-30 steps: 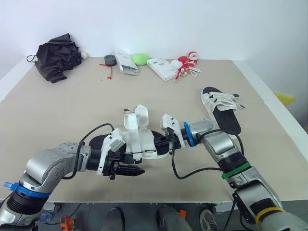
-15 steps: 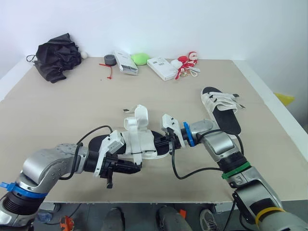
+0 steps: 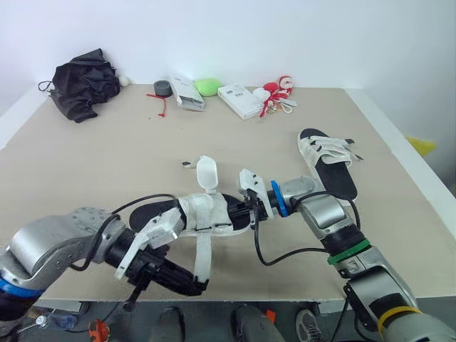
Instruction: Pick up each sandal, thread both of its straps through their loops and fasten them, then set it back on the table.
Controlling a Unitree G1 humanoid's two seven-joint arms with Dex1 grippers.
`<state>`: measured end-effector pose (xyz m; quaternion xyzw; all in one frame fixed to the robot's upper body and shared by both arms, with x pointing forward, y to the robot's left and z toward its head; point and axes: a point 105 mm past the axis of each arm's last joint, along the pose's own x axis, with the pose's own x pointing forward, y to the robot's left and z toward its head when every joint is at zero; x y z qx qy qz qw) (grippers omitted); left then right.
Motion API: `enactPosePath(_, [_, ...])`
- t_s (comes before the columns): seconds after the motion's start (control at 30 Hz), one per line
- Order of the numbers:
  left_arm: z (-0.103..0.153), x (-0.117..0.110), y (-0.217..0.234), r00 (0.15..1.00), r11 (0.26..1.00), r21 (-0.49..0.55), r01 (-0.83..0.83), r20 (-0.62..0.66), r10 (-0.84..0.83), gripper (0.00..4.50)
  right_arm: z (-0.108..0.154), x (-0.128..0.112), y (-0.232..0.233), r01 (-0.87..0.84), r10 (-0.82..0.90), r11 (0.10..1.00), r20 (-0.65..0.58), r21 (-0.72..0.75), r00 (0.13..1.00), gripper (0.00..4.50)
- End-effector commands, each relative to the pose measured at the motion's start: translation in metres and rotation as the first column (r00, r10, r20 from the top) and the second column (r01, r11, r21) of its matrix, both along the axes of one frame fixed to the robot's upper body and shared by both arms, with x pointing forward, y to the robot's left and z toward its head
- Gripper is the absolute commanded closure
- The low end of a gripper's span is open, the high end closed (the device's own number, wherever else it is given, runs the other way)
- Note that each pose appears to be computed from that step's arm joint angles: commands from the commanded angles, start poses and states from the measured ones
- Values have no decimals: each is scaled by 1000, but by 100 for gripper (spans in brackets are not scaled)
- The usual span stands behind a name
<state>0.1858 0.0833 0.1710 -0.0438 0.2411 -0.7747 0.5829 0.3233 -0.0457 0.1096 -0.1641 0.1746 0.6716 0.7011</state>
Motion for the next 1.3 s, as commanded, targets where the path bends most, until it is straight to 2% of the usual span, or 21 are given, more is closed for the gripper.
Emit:
enactPosePath(0.03, [37, 8, -4, 997, 980, -196, -30, -72, 16, 446, -26, 0, -9, 40, -45, 995, -51, -90, 998, 450])
enactPosePath(0.1, [46, 5, -5, 992, 969, -245, -24, -126, -7, 446, -26, 0, -10, 41, -46, 995, -51, -91, 998, 450])
enactPosePath(0.2, [50, 8, -6, 989, 963, -261, -64, -144, 27, 446, -27, -1, -10, 42, -47, 995, -52, -93, 998, 450])
enactPosePath(0.3, [54, 44, -5, 962, 916, -299, -267, -141, 235, 446, -27, -2, -10, 41, -46, 995, -55, -92, 997, 450])
enactPosePath(0.4, [57, 88, 4, 864, 807, -314, -501, -233, 446, 446, -29, -3, -10, 40, -45, 995, -57, -92, 997, 450])
enactPosePath(0.5, [37, 127, 19, 689, 665, -203, -719, -327, 646, 446, -29, -3, -9, 40, -46, 995, -58, -91, 997, 450])
enactPosePath(0.57, [19, 135, 25, 618, 623, -108, -775, -337, 711, 446, -30, -4, -9, 40, -45, 995, -59, -91, 997, 450])
enactPosePath(0.67, [5, 137, 26, 568, 602, -33, -798, -376, 732, 446, -30, -4, -9, 36, -42, 995, -60, -92, 997, 450])
enactPosePath(0.87, [-11, 136, 26, 511, 586, 38, -810, -447, 734, 446, -29, -4, -8, 38, -44, 995, -61, -89, 997, 450])
enactPosePath(0.93, [-16, 136, 27, 489, 582, 49, -812, -488, 723, 380, -30, -4, -9, 39, -45, 995, -63, -91, 997, 450])
enactPosePath(0.97, [-17, 135, 27, 490, 588, 48, -808, -500, 714, 376, -31, -4, -10, 39, -45, 995, -63, -92, 997, 450])
enactPosePath(1.0, [-15, 134, 26, 495, 595, 39, -803, -512, 702, 313, -31, -4, -10, 40, -46, 995, -63, -92, 997, 450])
enactPosePath(1.1, [-13, 139, 27, 477, 576, 36, -817, -519, 709, 204, -30, -4, -9, 42, -48, 995, -62, -90, 997, 450])
enactPosePath(1.13, [-14, 142, 28, 462, 561, 45, -826, -518, 720, 190, -30, -4, -9, 42, -48, 995, -62, -90, 997, 450])
enactPosePath(1.23, [-16, 150, 35, 410, 516, 63, -854, -528, 744, 81, -30, -4, -10, 44, -50, 995, -63, -91, 997, 450])
enactPosePath(1.27, [-14, 151, 36, 402, 507, 60, -860, -535, 743, 26, -30, -4, -10, 45, -50, 995, -63, -91, 997, 450])
enactPosePath(1.3, [-12, 153, 38, 392, 497, 58, -866, -539, 745, 9, -30, -4, -11, 45, -51, 995, -64, -92, 997, 450])
